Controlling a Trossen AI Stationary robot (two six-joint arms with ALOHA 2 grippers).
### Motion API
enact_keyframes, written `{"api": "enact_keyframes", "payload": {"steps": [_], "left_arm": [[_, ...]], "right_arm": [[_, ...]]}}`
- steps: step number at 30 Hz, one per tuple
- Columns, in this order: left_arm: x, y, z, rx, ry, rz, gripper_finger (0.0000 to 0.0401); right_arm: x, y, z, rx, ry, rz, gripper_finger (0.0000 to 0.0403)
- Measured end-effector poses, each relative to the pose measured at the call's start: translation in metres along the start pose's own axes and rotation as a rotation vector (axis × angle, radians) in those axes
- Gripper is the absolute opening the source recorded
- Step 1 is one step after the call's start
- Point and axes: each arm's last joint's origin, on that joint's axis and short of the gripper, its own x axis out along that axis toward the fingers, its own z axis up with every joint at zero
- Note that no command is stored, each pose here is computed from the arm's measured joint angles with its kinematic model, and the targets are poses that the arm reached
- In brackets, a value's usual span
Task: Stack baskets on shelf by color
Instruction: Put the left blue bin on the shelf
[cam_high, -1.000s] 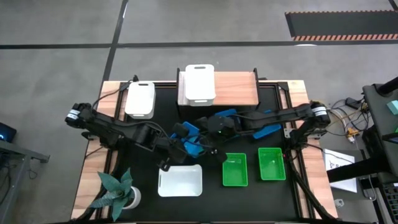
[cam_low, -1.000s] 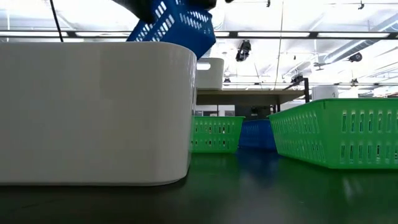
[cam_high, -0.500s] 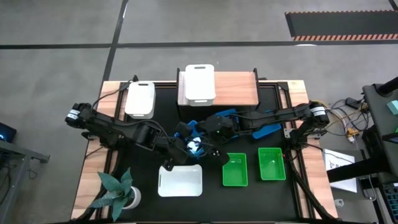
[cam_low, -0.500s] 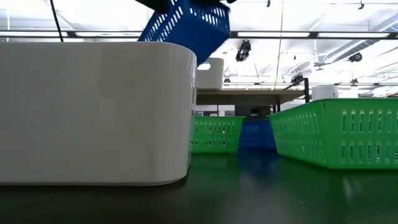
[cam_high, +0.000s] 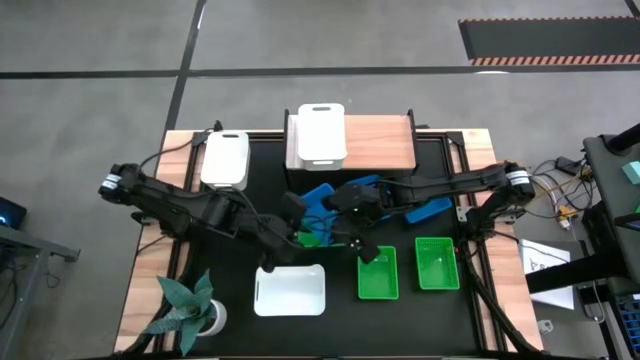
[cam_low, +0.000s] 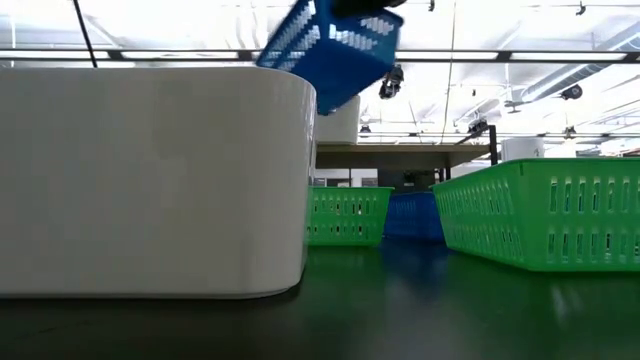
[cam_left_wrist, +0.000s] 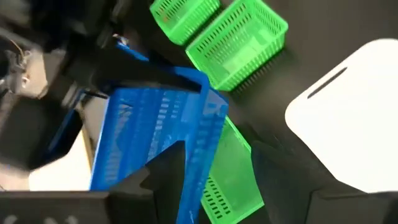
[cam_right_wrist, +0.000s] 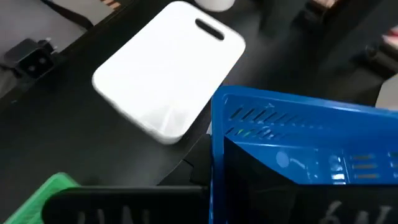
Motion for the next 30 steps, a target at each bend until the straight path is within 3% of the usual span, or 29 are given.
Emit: {"api": "enact_keyframes", "payload": {"steps": [9, 21, 25, 30], "left_arm": [[-0.021, 0.001, -0.006, -0.121, -0.080, 0.035, 0.0170], [0.000, -0.022, -0.034, -0.169, -0.219, 0.106, 0.0170], [0.000, -0.026, -0.044, -0.154, -0.327, 0.183, 0.0170], [-0.011, -0.026, -0.057, -0.167, -0.366, 0.339, 0.0170]], "right_arm": [[-0.040, 0.025, -0.004, 0.070, 0.021, -0.005, 0.0008], [-0.098, 0.059, -0.022, 0.147, 0.005, -0.364, 0.0008], [-0.107, 0.054, -0.032, 0.196, 0.035, -0.503, 0.0008], [-0.113, 0.035, -0.044, 0.247, 0.057, -0.586, 0.0008]]}}
